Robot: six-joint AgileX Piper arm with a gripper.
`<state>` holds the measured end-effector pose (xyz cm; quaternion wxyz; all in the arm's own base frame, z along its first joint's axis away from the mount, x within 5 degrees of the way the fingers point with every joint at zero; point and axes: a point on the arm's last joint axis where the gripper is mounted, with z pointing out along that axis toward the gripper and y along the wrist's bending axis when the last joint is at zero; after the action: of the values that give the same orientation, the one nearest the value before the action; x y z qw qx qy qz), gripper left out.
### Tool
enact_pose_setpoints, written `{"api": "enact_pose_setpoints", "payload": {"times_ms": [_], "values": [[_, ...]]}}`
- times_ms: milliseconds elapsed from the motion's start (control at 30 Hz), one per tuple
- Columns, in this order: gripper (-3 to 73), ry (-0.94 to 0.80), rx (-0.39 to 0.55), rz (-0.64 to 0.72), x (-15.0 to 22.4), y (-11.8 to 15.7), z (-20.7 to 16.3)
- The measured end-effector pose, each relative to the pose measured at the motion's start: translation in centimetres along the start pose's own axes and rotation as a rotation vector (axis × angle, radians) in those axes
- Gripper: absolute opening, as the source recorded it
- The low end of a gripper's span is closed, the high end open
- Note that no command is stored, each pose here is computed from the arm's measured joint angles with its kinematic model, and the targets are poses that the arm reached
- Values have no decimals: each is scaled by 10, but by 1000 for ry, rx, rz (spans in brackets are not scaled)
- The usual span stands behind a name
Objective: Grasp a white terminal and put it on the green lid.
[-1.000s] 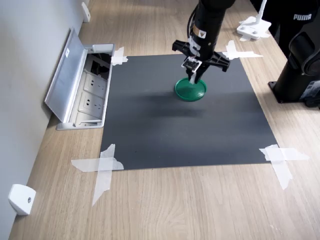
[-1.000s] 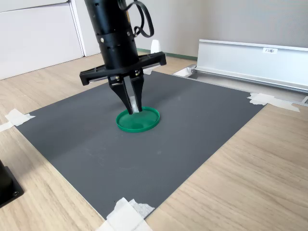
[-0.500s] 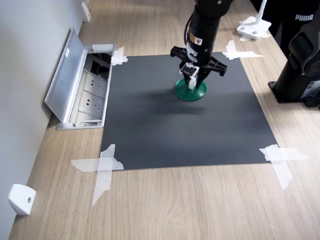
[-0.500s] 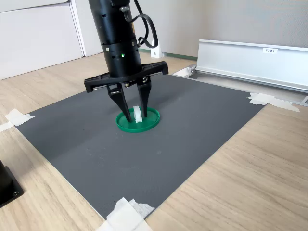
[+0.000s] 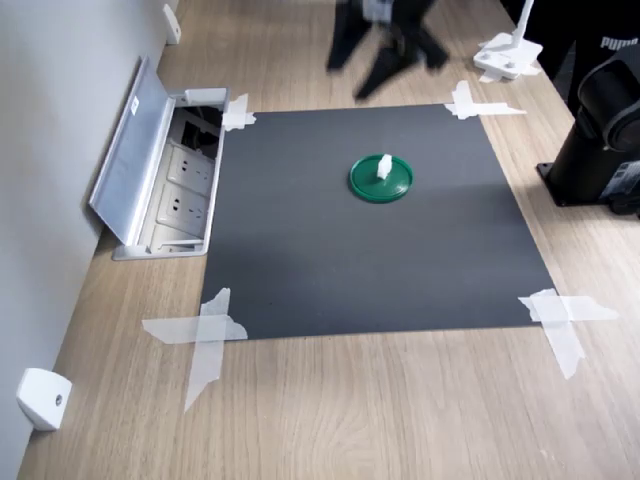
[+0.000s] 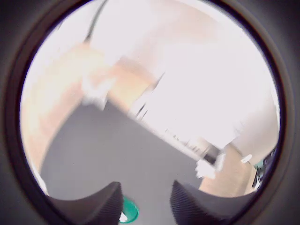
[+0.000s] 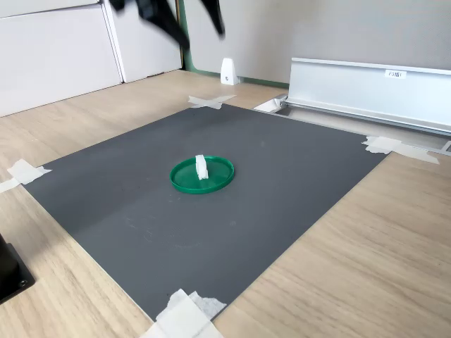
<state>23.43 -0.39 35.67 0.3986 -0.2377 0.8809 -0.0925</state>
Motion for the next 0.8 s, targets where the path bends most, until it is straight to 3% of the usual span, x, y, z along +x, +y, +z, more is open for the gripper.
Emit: {"api": "enact_pose_setpoints", "payload": {"times_ms": [200,267,567,800], "values": [[81,-166,90,209,-8,-3,-55],[24,-228,128,271,-6,-2,-71],[-5,-452,243,509,32,16,-132],[-5,-537,271,553,76,42,-146]]}}
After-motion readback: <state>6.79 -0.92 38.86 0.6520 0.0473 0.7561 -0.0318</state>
